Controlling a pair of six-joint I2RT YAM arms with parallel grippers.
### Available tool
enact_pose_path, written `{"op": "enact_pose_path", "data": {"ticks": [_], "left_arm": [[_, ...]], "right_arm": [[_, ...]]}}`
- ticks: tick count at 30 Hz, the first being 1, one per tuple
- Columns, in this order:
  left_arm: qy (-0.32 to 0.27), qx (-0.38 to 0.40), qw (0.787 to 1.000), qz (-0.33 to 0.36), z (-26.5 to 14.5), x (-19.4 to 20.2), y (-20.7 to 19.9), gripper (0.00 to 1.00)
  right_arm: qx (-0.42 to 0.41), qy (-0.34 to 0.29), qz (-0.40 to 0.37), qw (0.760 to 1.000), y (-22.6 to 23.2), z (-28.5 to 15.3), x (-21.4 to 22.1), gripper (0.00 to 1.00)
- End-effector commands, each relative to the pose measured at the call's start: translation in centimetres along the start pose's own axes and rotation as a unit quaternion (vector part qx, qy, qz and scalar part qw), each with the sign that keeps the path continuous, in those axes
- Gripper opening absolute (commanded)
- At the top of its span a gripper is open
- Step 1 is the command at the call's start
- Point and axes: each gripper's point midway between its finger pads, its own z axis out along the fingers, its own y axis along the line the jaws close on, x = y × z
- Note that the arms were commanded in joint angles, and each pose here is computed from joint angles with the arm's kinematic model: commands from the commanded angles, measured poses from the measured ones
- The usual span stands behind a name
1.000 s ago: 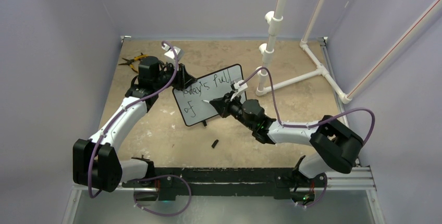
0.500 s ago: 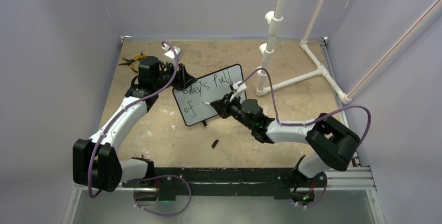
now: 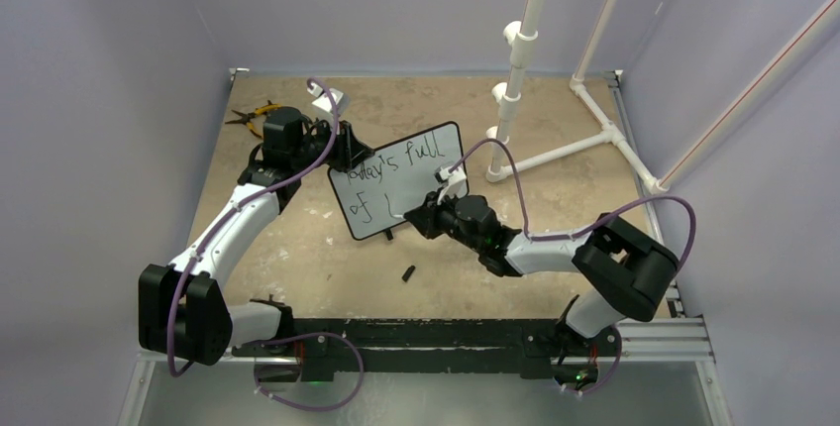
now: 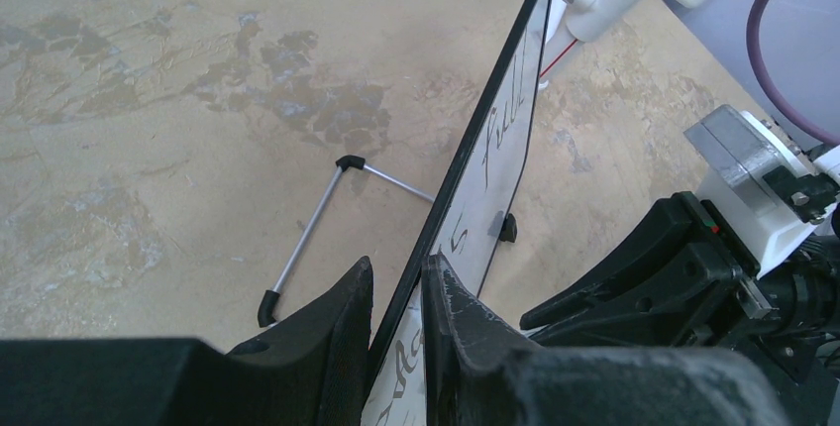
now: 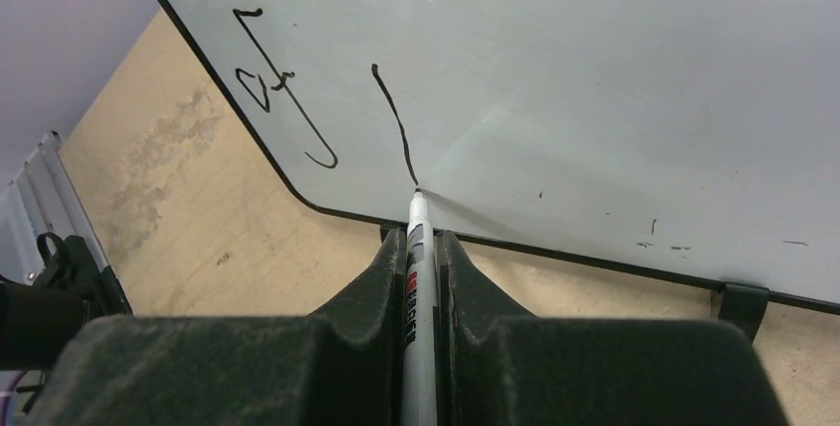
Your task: Write a sentence on the whiteboard
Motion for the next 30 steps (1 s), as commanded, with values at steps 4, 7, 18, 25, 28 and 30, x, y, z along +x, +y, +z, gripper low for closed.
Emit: {"op": "enact_pose_path", "data": {"ticks": [4,7,18,25,28,30], "left_arm": [[0.032,-0.006,0.999,-0.028,0.3,2.3,0.2,0.22],[0.032,-0.006,0.999,-0.028,0.3,2.3,0.2,0.22],[0.033,-0.006,0.999,-0.028,0.4,2.3,0.2,0.22],[0.033,-0.006,0.999,-0.028,0.4,2.3,0.2,0.22],[0.033,-0.006,0.999,-0.028,0.4,2.3,0.2,0.22],[0.033,-0.006,0.999,-0.028,0.4,2.3,0.2,0.22]], "right_arm": [[-0.034,-0.069,-0.005,0.997,2.4,-0.9,-5.1,0.00],[-0.035,-0.090,-0.004,0.995,2.8,-0.9,-6.6,0.00],[-0.021,-0.116,-0.011,0.993,2.7,0.9,-8.0,0.00],[0.012,-0.119,-0.005,0.993,1.4,0.8,-8.0,0.00],[0.026,-0.122,-0.001,0.992,0.8,0.2,-8.0,0.00],[0.032,-0.121,0.000,0.992,0.5,-0.1,-7.9,0.00]]}}
